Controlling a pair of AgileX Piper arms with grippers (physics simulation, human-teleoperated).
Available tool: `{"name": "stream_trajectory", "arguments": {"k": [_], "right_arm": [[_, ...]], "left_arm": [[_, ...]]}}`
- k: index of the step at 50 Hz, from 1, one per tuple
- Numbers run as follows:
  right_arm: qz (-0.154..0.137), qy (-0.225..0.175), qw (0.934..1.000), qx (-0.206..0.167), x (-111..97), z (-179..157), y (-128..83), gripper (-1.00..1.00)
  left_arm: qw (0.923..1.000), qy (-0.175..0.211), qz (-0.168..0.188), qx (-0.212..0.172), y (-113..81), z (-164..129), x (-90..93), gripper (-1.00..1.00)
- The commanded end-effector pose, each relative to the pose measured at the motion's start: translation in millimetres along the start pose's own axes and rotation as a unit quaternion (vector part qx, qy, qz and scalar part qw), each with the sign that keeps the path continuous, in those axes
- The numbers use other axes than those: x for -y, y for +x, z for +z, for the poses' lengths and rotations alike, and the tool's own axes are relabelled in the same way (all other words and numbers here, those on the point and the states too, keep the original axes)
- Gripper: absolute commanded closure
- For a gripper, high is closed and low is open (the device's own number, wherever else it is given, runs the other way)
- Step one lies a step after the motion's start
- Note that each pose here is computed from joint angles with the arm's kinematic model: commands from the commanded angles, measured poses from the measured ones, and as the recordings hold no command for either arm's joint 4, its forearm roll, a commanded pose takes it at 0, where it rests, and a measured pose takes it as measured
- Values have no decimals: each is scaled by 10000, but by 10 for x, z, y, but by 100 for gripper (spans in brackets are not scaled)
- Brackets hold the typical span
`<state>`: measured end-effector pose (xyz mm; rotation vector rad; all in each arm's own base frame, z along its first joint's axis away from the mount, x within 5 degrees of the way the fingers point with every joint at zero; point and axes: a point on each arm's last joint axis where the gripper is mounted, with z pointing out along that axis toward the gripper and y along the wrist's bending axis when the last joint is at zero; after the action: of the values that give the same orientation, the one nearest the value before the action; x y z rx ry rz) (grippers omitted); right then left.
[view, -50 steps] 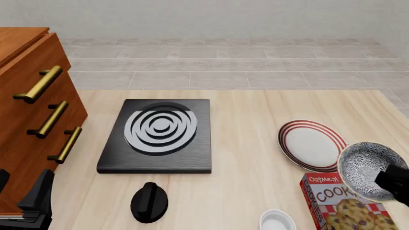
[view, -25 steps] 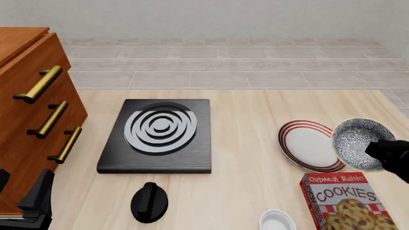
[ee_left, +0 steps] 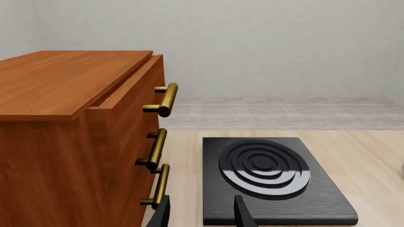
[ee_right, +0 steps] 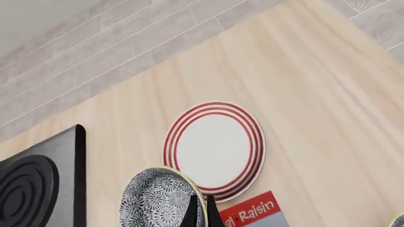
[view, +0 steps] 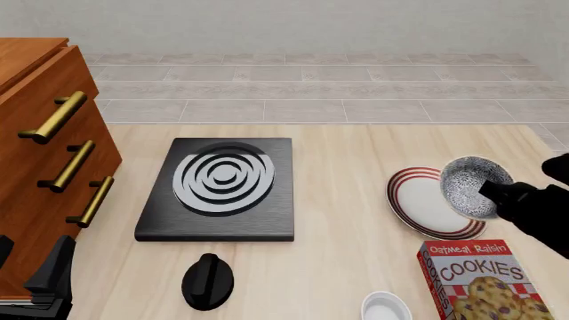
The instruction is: Pick the akita bowl on the cookies box and place it on the plate.
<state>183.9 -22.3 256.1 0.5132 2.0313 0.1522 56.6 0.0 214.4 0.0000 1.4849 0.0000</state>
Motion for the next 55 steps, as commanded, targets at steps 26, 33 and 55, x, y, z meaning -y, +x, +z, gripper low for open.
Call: {"name": "stream_trajectory", "arguments": {"k": [26,33,55], "right_arm": [[185,137,9996,-137,30,463,-37,100],[153,226,9995,-148,65,545,-72,100],[77,332,9990,-298,108,892,-77,100]], "left_arm": [[10000,0,0,0,0,0,0,-100],[10000,0,0,0,0,0,0,-100],[10000,0,0,0,0,0,0,-100]]}}
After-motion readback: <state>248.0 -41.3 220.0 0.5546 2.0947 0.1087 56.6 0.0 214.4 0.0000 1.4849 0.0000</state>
